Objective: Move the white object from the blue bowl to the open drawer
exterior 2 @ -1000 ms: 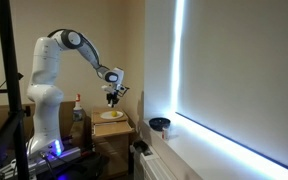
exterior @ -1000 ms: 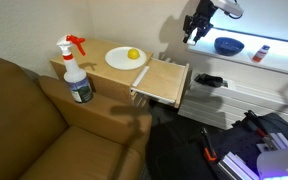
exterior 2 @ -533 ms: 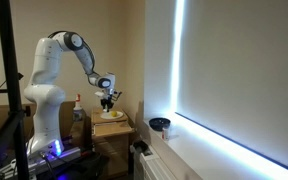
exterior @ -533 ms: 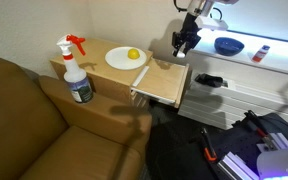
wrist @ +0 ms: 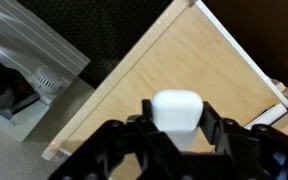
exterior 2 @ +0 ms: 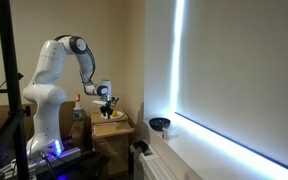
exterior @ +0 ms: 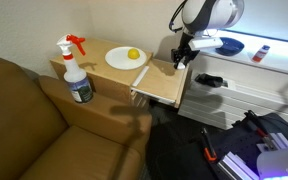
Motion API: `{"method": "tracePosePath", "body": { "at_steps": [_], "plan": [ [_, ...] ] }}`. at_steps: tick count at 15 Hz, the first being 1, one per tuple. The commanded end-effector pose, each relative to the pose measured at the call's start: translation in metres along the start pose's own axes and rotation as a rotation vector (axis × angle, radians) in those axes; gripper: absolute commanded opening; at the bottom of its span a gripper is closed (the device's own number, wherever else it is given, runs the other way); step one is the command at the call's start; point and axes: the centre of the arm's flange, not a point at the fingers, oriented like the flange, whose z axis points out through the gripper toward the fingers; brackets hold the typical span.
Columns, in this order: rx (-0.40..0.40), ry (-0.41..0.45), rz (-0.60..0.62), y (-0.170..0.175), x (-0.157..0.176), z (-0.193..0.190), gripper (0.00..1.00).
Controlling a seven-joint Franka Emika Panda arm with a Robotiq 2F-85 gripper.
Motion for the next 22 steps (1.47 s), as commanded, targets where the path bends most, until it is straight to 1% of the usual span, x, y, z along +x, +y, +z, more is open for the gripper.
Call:
{"method": "tracePosePath", "body": {
  "at_steps": [1,2,3,5,8,9,11,12,15,16,18,19,21,22],
  "plan": [
    [0.005,-0.012,-0.012,-0.002,0.002,0.010,0.24],
    [-0.010,0.002,-0.022,-0.010,0.000,0.018,0.24],
    [-0.008,0.009,-0.028,-0.018,-0.001,0.024,0.24],
    [-0.015,0.051,-0.035,-0.040,0.003,0.033,0.24],
    [-0.071,0.121,-0.057,-0.061,0.001,0.052,0.24],
    [-0.089,0.130,-0.065,-0.064,0.001,0.059,0.24],
    [-0.096,0.101,-0.042,-0.065,-0.002,0.070,0.24],
    [-0.077,0.099,-0.055,-0.061,-0.006,0.055,0.49],
    [-0.089,0.087,-0.050,-0.063,-0.006,0.067,0.49],
    [-0.090,0.088,-0.048,-0.063,-0.005,0.067,0.24],
    [-0.052,0.070,-0.033,-0.063,-0.005,0.079,0.24],
    [-0.022,0.064,-0.021,-0.070,-0.004,0.081,0.24],
    [0.004,0.058,-0.012,-0.076,-0.008,0.089,0.24],
    [0.004,0.051,-0.009,-0.077,-0.009,0.092,0.24]
  ]
}}
